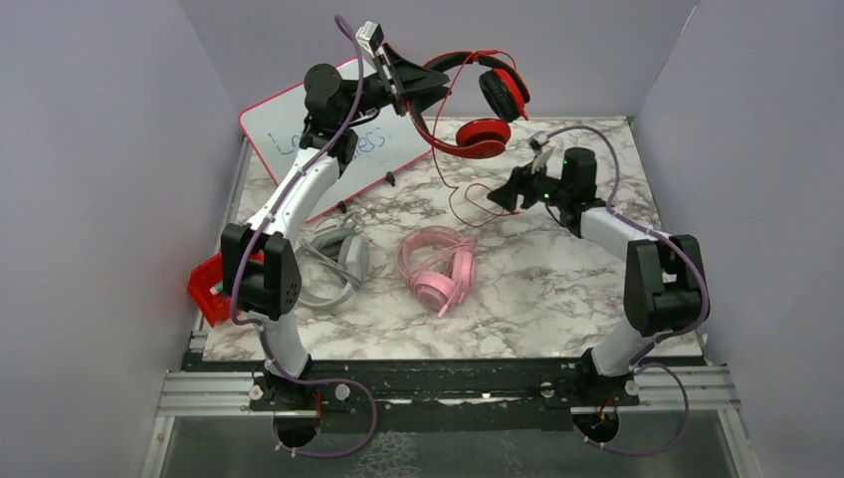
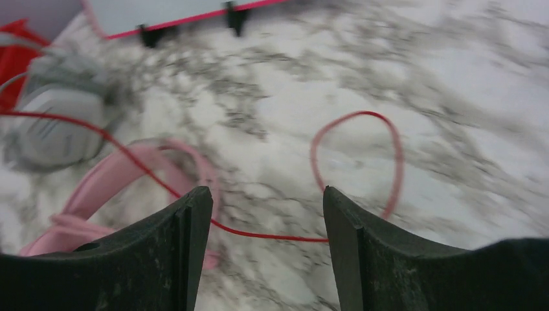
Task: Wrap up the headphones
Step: Wrap the headphones cable around the headphones.
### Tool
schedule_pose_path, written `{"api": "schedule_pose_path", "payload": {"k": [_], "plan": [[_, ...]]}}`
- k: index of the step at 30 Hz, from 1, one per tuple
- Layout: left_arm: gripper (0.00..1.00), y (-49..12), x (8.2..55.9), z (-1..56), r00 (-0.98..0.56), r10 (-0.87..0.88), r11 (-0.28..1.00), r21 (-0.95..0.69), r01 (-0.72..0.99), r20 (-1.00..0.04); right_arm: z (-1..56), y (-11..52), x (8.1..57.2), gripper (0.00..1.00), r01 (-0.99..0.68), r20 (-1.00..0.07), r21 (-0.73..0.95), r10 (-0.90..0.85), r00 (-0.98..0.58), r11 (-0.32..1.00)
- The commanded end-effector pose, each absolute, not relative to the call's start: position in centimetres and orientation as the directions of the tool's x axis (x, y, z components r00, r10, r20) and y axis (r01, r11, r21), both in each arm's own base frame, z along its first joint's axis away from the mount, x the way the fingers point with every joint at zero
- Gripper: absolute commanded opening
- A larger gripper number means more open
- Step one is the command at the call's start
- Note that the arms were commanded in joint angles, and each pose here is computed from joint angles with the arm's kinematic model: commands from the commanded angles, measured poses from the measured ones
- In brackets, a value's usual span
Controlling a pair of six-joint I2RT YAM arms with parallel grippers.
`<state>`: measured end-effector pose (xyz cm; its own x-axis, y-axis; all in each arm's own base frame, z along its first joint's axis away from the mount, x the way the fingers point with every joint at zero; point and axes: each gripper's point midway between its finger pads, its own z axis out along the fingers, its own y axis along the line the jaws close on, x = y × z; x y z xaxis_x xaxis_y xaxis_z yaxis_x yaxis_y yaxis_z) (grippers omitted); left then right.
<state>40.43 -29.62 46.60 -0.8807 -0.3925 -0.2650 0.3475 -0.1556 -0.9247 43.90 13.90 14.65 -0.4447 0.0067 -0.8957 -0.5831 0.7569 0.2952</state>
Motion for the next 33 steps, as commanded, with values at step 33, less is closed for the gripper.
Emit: {"api": "schedule_pose_path", "payload": {"k": [33], "plan": [[0.0, -27.7, 37.2, 55.5, -0.824, -0.456, -0.256, -0.838, 0.482, -0.335, 11.8, 30.8, 34.8, 0.55, -0.912, -0.918, 0.397, 0.03, -0.396, 0.107]]}}
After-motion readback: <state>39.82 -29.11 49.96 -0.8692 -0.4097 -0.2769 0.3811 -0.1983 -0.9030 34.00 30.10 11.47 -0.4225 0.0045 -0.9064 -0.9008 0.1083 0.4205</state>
